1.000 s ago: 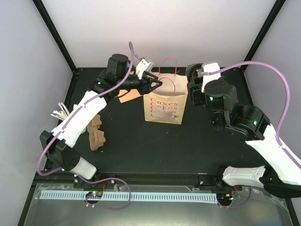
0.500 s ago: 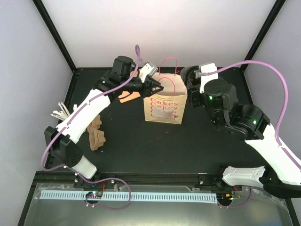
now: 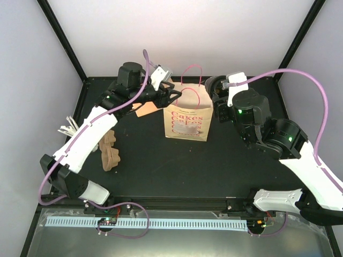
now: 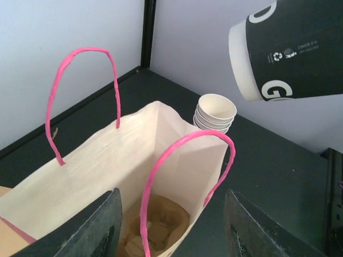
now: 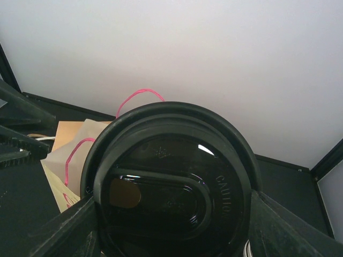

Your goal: Pack the takeout coffee

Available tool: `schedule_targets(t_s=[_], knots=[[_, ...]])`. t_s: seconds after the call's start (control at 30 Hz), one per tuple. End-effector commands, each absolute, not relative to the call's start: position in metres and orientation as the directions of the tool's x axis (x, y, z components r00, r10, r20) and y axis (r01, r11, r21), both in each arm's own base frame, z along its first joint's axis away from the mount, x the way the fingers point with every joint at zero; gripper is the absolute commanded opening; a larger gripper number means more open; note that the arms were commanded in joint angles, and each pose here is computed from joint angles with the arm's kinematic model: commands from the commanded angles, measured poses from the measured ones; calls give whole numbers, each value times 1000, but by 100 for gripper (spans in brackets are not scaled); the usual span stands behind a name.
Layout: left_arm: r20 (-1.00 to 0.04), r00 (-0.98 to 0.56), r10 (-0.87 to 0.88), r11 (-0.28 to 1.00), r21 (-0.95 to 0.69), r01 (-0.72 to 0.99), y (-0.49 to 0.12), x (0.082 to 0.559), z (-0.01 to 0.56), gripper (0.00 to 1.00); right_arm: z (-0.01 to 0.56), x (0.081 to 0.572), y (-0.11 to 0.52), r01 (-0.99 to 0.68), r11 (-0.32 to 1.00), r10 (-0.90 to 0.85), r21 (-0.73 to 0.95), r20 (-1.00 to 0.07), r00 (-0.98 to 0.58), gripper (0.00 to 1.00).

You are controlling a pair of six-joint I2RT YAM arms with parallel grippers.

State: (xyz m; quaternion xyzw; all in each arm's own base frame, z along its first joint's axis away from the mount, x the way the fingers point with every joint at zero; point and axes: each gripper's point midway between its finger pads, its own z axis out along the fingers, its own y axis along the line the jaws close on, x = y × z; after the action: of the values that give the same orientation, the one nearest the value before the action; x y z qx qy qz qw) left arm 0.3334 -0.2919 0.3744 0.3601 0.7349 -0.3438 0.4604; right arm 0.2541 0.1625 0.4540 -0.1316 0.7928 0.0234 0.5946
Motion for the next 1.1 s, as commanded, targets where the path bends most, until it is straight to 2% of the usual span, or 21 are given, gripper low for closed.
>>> schedule_targets(t_s=[0.0, 0.23, 0.33, 0.4, 0.5, 0.53, 0.83, 1.07], knots=[[-931, -305, 200, 535, -157, 830, -291, 347, 380, 55, 463, 251, 154, -224, 970, -154, -98, -957, -247, 65], [-919, -324, 226, 481, -184, 857, -305, 351, 366, 55, 465, 249, 149, -213, 971, -158, -106, -956, -246, 65], [-913, -334, 236, 480, -190, 857, -308, 355, 360, 50, 464, 249, 149, -212, 971, -161, -109, -955, -249, 65], [-905, -348, 245, 473, -202, 858, -309, 356, 355, 36, 463, 249, 150, -214, 971, -164, -111, -954, -251, 65], [-897, -353, 265, 440, -214, 872, -313, 351, 355, 8, 459, 251, 154, -222, 968, -176, -118, -949, -262, 65], [-895, -354, 273, 425, -217, 879, -314, 348, 355, 2, 458, 252, 155, -223, 967, -184, -124, -946, -269, 65], [-910, -298, 290, 343, -192, 919, -303, 294, 353, 2, 441, 261, 176, -281, 948, -242, -150, -912, -331, 65], [-929, -275, 246, 254, -212, 944, -302, 240, 355, 2, 428, 253, 211, -451, 885, -313, -117, -866, -390, 64]])
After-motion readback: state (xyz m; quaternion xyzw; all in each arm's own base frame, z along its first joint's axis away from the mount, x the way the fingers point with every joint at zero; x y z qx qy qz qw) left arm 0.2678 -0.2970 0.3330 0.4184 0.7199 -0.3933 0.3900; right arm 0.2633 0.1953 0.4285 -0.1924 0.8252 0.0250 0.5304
